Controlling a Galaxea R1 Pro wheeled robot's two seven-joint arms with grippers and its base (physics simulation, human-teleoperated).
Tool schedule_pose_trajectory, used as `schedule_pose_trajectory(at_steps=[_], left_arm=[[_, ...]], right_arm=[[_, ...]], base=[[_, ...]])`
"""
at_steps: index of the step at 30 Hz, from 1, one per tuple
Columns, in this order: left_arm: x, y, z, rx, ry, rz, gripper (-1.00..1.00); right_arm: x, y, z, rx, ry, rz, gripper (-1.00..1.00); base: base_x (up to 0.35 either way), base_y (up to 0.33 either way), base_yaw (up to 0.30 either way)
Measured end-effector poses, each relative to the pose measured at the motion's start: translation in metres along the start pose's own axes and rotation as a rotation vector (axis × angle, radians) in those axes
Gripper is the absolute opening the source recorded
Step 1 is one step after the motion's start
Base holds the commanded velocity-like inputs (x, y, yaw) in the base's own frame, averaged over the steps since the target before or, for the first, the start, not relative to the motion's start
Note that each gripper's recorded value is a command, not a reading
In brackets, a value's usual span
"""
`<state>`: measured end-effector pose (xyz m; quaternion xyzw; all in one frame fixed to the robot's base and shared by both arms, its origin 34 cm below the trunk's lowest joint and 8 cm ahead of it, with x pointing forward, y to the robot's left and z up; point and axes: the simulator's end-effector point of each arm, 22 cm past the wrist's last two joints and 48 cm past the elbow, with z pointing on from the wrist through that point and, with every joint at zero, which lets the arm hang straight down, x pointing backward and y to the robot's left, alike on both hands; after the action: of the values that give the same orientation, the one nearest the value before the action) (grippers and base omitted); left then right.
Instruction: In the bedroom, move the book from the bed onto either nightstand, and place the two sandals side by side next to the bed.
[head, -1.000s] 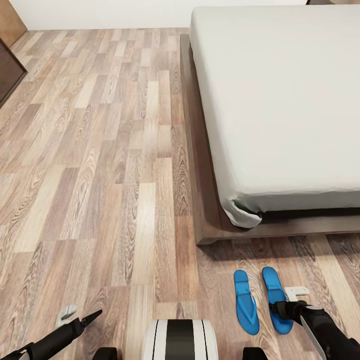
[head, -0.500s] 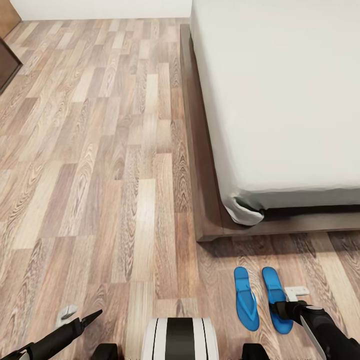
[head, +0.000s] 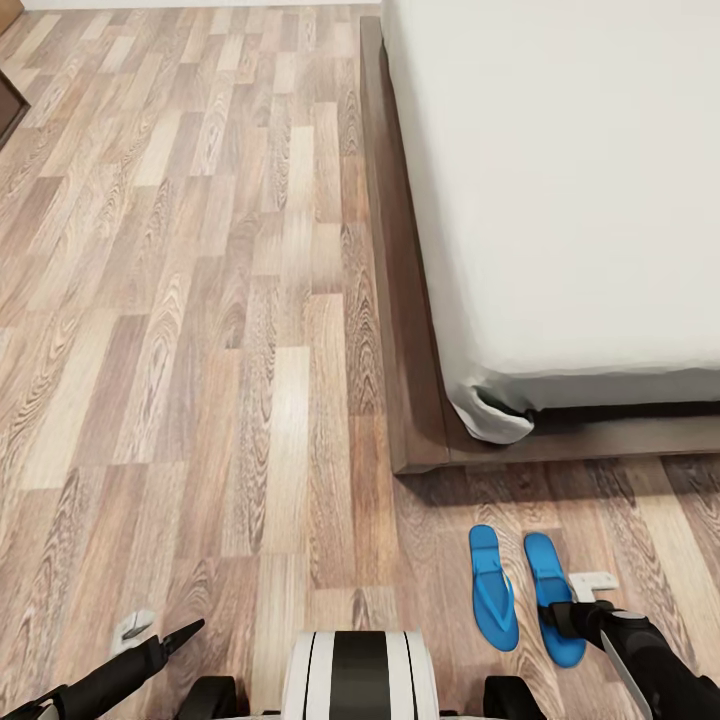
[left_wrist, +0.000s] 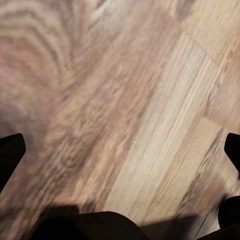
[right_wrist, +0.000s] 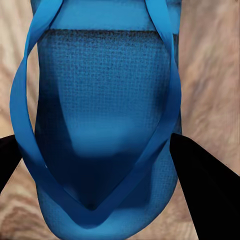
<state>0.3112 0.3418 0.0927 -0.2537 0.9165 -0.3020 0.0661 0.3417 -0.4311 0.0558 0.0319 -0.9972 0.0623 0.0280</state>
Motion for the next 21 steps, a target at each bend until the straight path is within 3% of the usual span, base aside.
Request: schedule_pose_trajectory(at_steps=[4,9,21], left_arm=[[0.0,0.0,0.0,0.0,0.0,0.0,1.0],[0.0,0.0,0.0,0.0,0.0,0.0,1.0],[0.0,0.0,0.0,0.0,0.0,0.0,1.0]], right_arm=[[-0.005,0.0,-0.001,-0.002,-0.017,0.001,-1.0],[-0.021,0.0,-0.002,-0.001,-0.094,-0.011,-1.0],[-0.026,0.0,-0.002,-0.004,-0.114,-0.014,-1.0]], base=[[0.0,0.0,0.0],[0.0,0.0,0.0],[0.0,0.0,0.0]])
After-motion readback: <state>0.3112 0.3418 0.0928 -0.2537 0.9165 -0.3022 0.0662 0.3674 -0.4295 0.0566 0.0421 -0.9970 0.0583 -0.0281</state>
